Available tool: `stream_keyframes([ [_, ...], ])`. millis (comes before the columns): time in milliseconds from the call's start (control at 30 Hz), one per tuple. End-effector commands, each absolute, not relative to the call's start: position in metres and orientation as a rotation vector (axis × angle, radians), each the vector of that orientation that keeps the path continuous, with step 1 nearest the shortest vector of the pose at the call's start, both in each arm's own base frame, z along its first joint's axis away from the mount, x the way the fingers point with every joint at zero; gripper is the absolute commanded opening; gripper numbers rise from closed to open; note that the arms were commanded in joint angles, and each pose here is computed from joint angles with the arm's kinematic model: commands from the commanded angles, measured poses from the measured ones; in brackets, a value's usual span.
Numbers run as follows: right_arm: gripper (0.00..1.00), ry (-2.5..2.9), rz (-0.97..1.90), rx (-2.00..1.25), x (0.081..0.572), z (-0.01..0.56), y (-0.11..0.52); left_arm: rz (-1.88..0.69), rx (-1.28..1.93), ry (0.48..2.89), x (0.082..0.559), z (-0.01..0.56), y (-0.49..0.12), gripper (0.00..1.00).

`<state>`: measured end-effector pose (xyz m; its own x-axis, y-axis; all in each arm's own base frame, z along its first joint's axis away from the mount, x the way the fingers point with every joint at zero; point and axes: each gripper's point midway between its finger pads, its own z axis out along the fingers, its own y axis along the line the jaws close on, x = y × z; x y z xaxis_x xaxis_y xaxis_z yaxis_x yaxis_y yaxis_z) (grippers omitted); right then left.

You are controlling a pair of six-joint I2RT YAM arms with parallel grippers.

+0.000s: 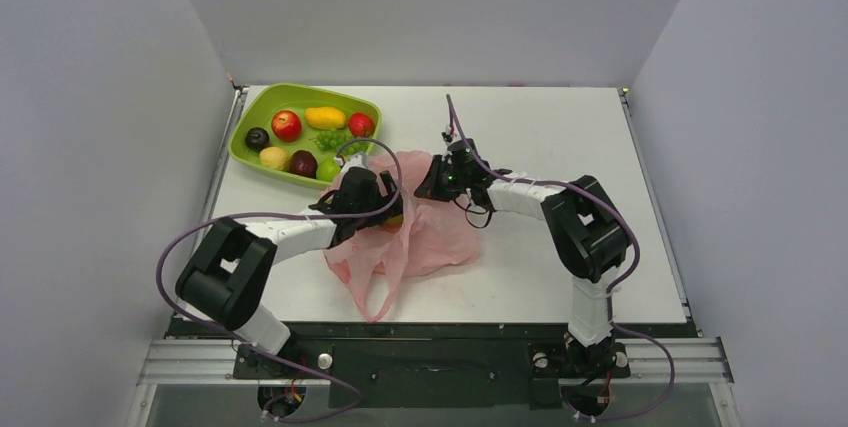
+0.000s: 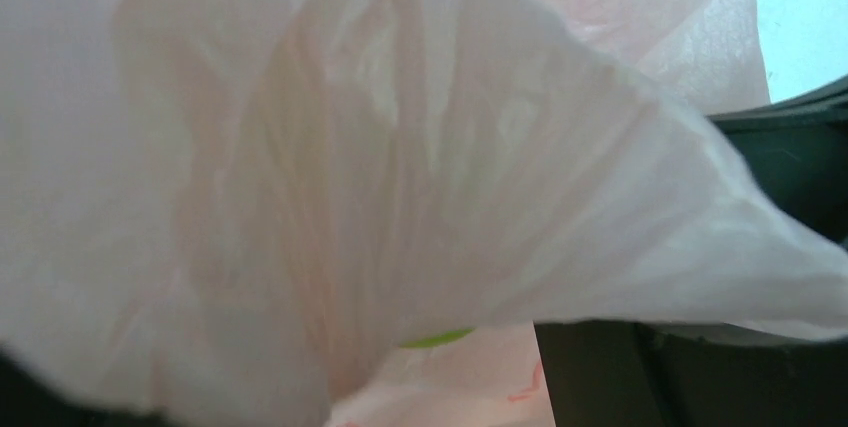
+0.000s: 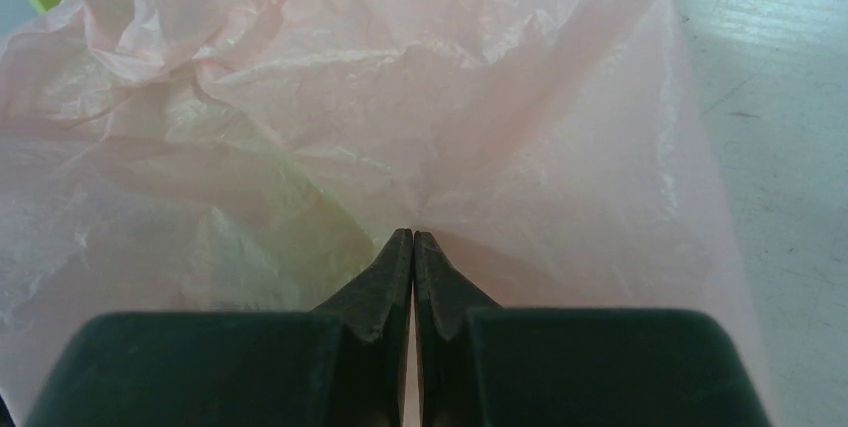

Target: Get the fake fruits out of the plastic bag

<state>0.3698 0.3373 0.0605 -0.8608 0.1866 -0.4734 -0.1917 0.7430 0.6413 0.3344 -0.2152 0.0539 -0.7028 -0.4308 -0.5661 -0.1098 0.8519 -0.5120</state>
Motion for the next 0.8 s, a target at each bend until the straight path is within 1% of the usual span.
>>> stream_keyframes([
  [0,0.0,2.372,1.015,-0.023,0.374,0.067,0.35,-0.553,-0.412,2.307,0.355,0.055,-0.221,0.81],
  [33,0.0,2.373,1.014,-0.023,0.374,0.066,0.35,-0.538,-0.412,2.332,0.354,0.046,-0.221,0.8],
  [100,0.0,2.375,1.013,-0.025,0.373,0.065,0.35,-0.55,-0.397,2.348,0.352,0.039,-0.223,0.73],
  [167,0.0,2.377,1.009,-0.025,0.372,0.063,0.349,-0.568,-0.387,2.359,0.345,0.032,-0.223,0.63],
  [200,0.0,2.381,1.003,-0.027,0.372,0.062,0.348,-0.584,-0.376,2.355,0.343,0.034,-0.224,0.59],
  [233,0.0,2.381,1.0,-0.031,0.371,0.062,0.347,-0.585,-0.36,2.356,0.34,0.032,-0.223,0.51],
  [300,0.0,2.382,0.991,-0.037,0.37,0.061,0.345,-0.598,-0.316,2.354,0.335,0.036,-0.223,0.42],
  [333,0.0,2.386,0.98,-0.036,0.37,0.059,0.344,-0.609,-0.299,2.344,0.334,0.042,-0.223,0.39],
  [367,0.0,2.385,0.974,-0.041,0.37,0.059,0.342,-0.598,-0.274,2.351,0.332,0.042,-0.221,0.31],
  [500,0.0,2.393,0.95,-0.041,0.368,0.056,0.336,-0.614,-0.205,2.356,0.32,0.057,-0.219,0.19],
  [667,0.0,2.392,0.89,-0.024,0.369,0.053,0.321,-0.688,-0.153,2.393,0.292,0.071,-0.218,0.12],
  [733,0.0,2.39,0.856,-0.006,0.372,0.052,0.311,-0.71,-0.147,2.416,0.275,0.073,-0.213,0.07],
  [767,0.0,2.391,0.834,0.006,0.373,0.05,0.304,-0.742,-0.138,2.395,0.271,0.083,-0.213,0.06],
])
